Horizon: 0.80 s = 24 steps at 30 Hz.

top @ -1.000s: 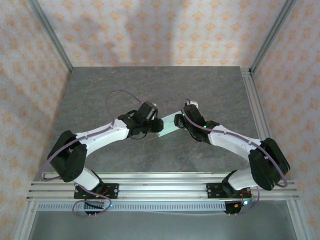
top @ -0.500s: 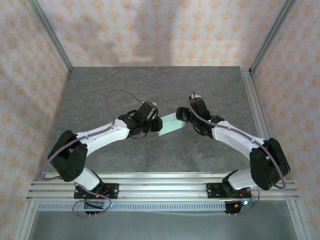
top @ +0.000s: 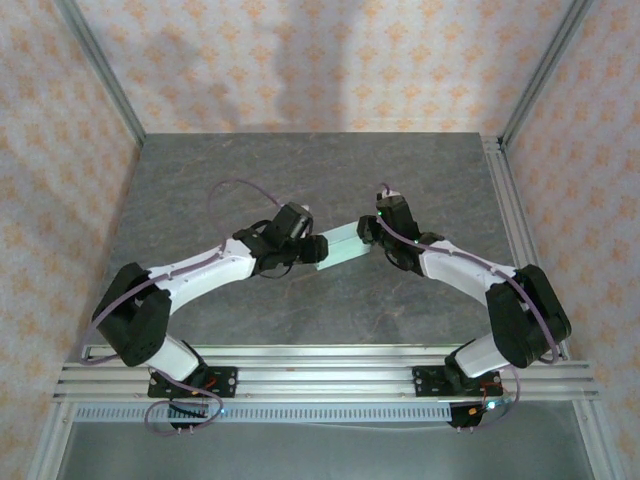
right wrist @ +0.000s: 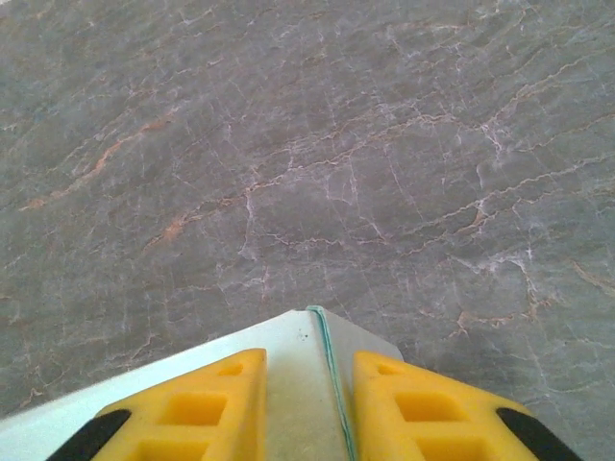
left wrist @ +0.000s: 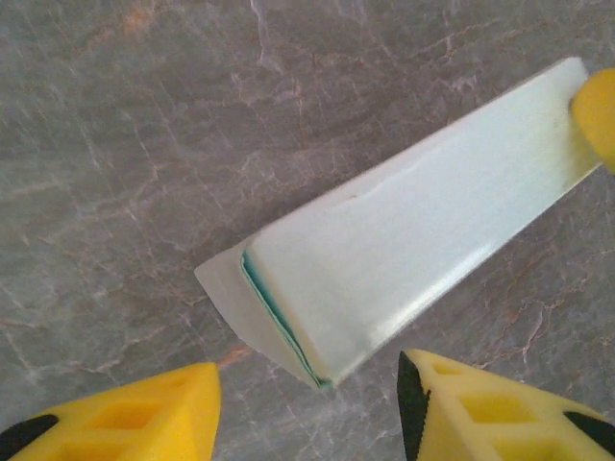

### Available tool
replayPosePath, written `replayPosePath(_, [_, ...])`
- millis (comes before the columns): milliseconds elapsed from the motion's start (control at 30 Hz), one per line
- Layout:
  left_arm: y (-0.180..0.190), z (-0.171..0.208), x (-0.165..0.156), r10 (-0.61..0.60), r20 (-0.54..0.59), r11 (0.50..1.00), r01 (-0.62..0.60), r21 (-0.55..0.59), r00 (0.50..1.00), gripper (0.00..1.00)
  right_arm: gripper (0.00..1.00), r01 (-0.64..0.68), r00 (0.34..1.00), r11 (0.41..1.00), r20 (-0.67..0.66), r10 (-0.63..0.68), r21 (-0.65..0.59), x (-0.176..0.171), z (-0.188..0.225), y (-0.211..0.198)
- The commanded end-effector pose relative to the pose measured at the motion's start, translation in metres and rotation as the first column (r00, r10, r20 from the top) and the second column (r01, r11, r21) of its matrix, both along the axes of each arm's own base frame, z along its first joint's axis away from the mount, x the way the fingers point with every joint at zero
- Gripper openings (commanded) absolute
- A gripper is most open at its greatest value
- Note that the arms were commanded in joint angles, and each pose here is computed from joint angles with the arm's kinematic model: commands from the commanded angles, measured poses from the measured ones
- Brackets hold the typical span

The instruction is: Fold the paper box

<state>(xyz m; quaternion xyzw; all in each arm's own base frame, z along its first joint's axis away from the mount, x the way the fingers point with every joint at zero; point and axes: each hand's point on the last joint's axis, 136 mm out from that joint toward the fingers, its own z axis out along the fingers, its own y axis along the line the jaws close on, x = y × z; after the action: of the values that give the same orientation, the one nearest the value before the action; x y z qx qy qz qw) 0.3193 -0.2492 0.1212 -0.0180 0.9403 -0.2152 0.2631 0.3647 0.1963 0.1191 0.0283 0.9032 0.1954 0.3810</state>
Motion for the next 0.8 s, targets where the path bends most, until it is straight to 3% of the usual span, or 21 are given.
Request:
replayPosePath(0, [0.016, 0.013, 0.004, 0.044, 0.027, 0.999, -0.044, 0.009, 0.999, 0.53, 0.23, 0.01, 0.992, 0.997, -0.125, -0.019, -0.075, -0.023, -0.042, -0.016])
replayPosePath(67, [0.021, 0.005, 0.005, 0.057, 0.009, 0.998, -0.057, 0.024, 0.998, 0.51, 0.21, 0.008, 0.992, 0.998, -0.127, -0.017, -0.07, -0.024, -0.043, -0.015])
replayPosePath(200, [0.021, -0.017, 0.004, 0.059, -0.043, 0.997, -0.057, 0.042, 0.997, 0.37, 0.2, 0.003, 0.992, 0.998, -0.129, -0.011, -0.066, -0.024, -0.043, -0.014])
replayPosePath(633, [0.026, -0.04, 0.004, 0.072, -0.092, 0.996, -0.066, 0.068, 0.993, 0.37, 0.19, -0.015, 0.992, 0.997, -0.128, 0.006, -0.071, -0.027, -0.042, -0.014])
replayPosePath(767, [0.009, -0.012, 0.01, 0.015, -0.025, 0.999, -0.016, -0.044, 1.0, 0.49, 0.19, -0.01, 0.991, 0.997, -0.131, 0.0, -0.073, -0.026, -0.043, -0.014])
